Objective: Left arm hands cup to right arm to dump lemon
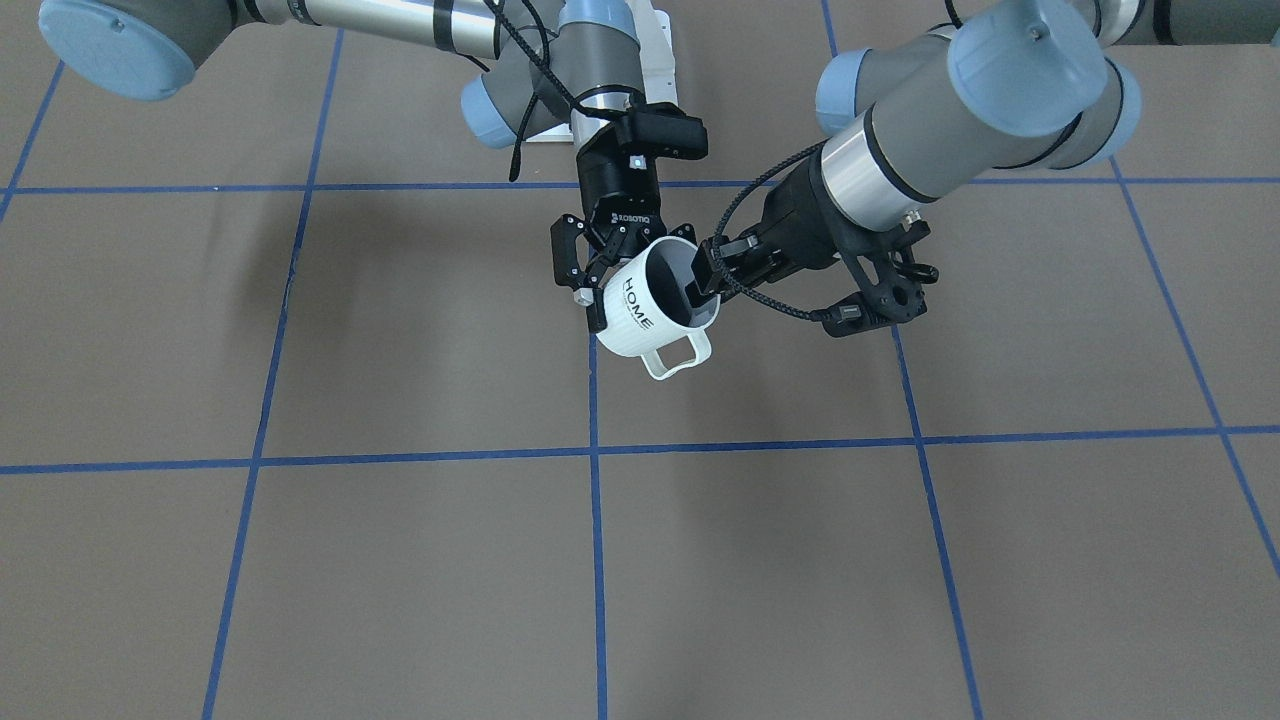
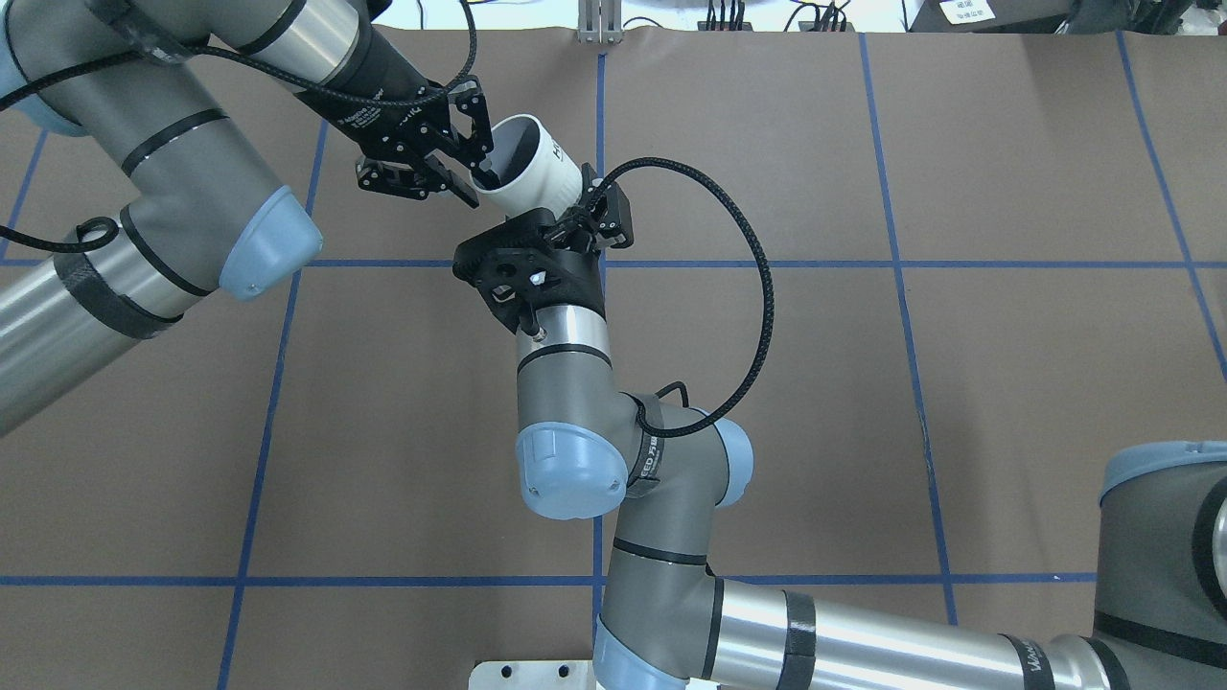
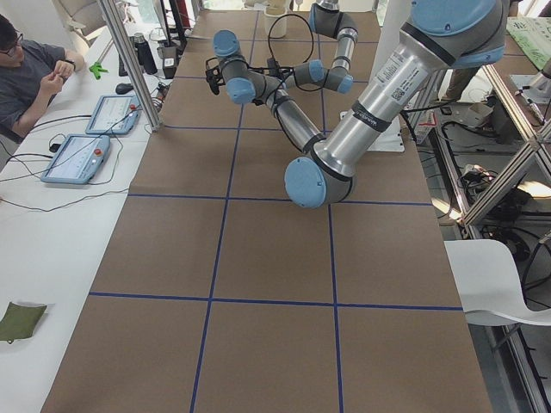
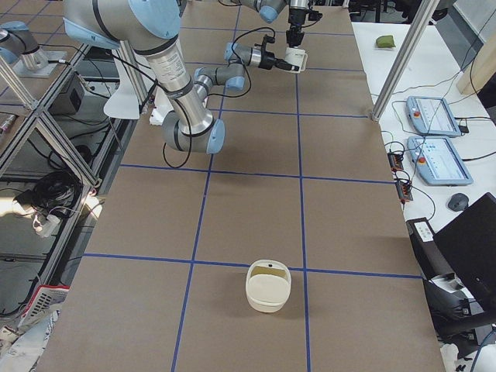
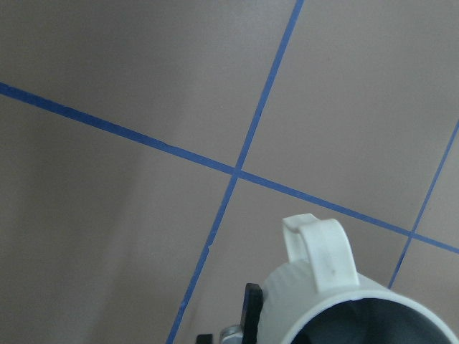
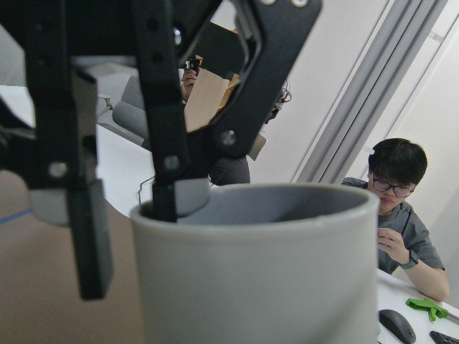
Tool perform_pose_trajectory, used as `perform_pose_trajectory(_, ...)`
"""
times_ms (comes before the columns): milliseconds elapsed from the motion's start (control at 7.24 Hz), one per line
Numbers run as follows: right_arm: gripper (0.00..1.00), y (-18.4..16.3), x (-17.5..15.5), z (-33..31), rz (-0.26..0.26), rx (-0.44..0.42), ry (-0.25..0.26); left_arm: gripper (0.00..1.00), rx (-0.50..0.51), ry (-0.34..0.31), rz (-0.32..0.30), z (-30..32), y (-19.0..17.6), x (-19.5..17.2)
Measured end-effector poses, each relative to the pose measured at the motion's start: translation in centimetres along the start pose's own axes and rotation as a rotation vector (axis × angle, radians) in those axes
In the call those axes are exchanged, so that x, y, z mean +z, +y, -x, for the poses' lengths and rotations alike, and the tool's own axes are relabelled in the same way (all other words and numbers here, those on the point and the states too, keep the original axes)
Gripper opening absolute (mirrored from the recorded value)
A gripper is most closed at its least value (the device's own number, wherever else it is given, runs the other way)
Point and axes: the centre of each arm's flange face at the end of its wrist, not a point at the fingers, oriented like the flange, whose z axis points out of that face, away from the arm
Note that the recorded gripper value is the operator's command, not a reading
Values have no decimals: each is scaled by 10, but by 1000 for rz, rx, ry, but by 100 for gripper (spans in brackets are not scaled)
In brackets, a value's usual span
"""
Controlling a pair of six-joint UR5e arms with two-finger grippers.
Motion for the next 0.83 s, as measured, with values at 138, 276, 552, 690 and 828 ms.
perform_pose_trajectory(138, 99, 0, 0, 0, 0, 0, 0, 0, -9, -5, 19, 0, 1, 2)
perform_pose_trajectory(276, 100, 0, 0, 0, 0, 1, -1, 0, -20, -10, 51, -1, 1, 3)
perform_pose_trajectory(552, 100, -3, -2, -1, -1, 3, -6, 0, -34, -15, 72, -1, -4, 4)
perform_pose_trajectory(690, 100, -3, -2, -1, -2, 5, -8, 0, -37, -15, 71, -1, -6, 2)
perform_pose_trajectory(828, 100, -3, -3, -1, -1, 5, -9, 0, -38, -13, 68, -1, -8, 0)
